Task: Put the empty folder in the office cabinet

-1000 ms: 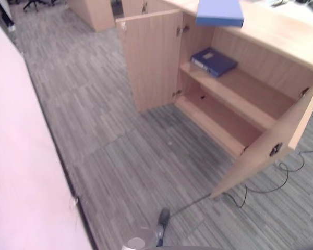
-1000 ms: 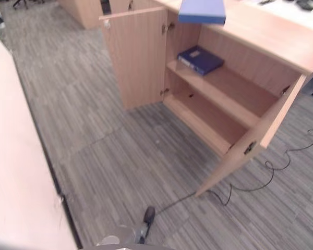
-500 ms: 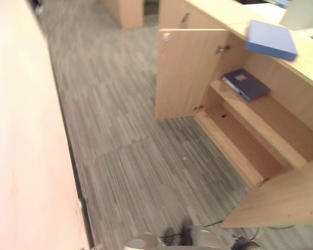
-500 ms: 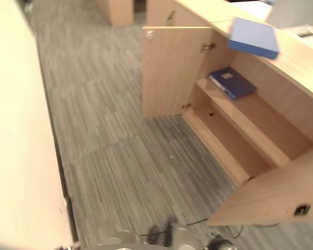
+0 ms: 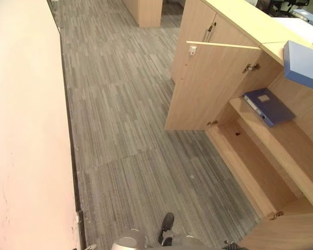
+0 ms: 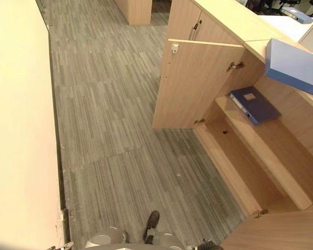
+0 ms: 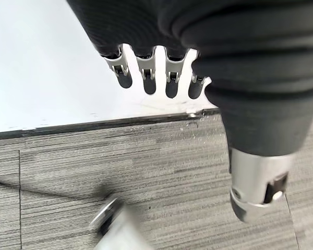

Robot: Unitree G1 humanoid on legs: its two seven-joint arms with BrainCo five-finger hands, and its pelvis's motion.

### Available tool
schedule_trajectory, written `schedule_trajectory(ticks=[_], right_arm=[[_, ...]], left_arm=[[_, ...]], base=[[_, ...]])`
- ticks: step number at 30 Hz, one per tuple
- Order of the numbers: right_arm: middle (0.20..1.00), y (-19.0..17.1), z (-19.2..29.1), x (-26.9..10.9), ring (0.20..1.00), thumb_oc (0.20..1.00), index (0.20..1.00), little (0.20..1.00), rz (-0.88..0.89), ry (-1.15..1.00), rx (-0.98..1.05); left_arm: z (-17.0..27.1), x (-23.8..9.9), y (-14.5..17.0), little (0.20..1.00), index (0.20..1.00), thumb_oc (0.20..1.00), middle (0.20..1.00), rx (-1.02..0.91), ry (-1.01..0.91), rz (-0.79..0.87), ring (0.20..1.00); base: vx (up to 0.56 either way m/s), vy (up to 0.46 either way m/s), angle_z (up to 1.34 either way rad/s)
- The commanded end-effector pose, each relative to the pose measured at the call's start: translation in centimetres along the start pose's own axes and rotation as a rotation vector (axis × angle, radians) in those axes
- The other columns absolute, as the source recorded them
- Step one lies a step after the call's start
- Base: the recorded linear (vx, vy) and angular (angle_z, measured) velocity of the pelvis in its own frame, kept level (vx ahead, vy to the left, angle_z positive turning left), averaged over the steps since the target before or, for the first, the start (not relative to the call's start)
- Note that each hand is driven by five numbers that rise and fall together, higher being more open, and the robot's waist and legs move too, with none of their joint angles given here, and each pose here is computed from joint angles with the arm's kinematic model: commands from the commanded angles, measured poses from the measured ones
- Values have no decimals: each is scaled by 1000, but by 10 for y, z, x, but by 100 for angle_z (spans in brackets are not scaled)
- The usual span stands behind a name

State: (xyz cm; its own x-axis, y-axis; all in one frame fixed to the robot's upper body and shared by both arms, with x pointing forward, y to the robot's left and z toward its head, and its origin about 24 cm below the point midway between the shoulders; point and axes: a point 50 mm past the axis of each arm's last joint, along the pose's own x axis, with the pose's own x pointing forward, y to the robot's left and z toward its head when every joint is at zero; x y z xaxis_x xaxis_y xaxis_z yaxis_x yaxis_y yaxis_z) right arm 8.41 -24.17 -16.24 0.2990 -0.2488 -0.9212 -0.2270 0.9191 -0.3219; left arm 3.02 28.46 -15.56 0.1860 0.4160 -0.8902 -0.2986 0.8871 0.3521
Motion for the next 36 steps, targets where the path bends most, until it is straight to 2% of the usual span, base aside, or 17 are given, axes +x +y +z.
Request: schedule_trajectory(ticks=[1, 14, 21, 27, 31, 36], right_arm=[[1000, -11, -19, -2, 1000, 1000, 1000, 1000, -40, 74, 20], [1000, -14, -16, -1, 1000, 1000, 1000, 1000, -62, 77, 82], [1000, -17, -19, -2, 1000, 1000, 1000, 1000, -75, 82, 28], [1000, -9, -41, -5, 1000, 1000, 1000, 1000, -50, 165, 31], [1000, -3, -32, -4, 1000, 1000, 1000, 1000, -17, 136, 30], [1000, 2, -25, -3, 1000, 1000, 1000, 1000, 8, 100, 3]], left_arm=[[11, 1, 2, 1000, 1000, 1000, 1000, 29, -49, 15, 1000], [18, 1, -7, 1000, 1000, 1000, 1000, 4, -65, -6, 1000], [21, 1, -13, 1000, 1000, 1000, 1000, -23, -80, -6, 1000], [0, 0, -10, 1000, 1000, 1000, 1000, 16, 2, -2, 1000], [5, 0, 0, 1000, 1000, 1000, 1000, 32, -24, 21, 1000], [-5, 0, 10, 1000, 1000, 1000, 1000, 60, 12, 27, 1000]], base=[[122, -58, 34], [106, -46, 0], [134, 115, -32], [303, 500, -102], [256, 756, -103], [178, 424, -59]])
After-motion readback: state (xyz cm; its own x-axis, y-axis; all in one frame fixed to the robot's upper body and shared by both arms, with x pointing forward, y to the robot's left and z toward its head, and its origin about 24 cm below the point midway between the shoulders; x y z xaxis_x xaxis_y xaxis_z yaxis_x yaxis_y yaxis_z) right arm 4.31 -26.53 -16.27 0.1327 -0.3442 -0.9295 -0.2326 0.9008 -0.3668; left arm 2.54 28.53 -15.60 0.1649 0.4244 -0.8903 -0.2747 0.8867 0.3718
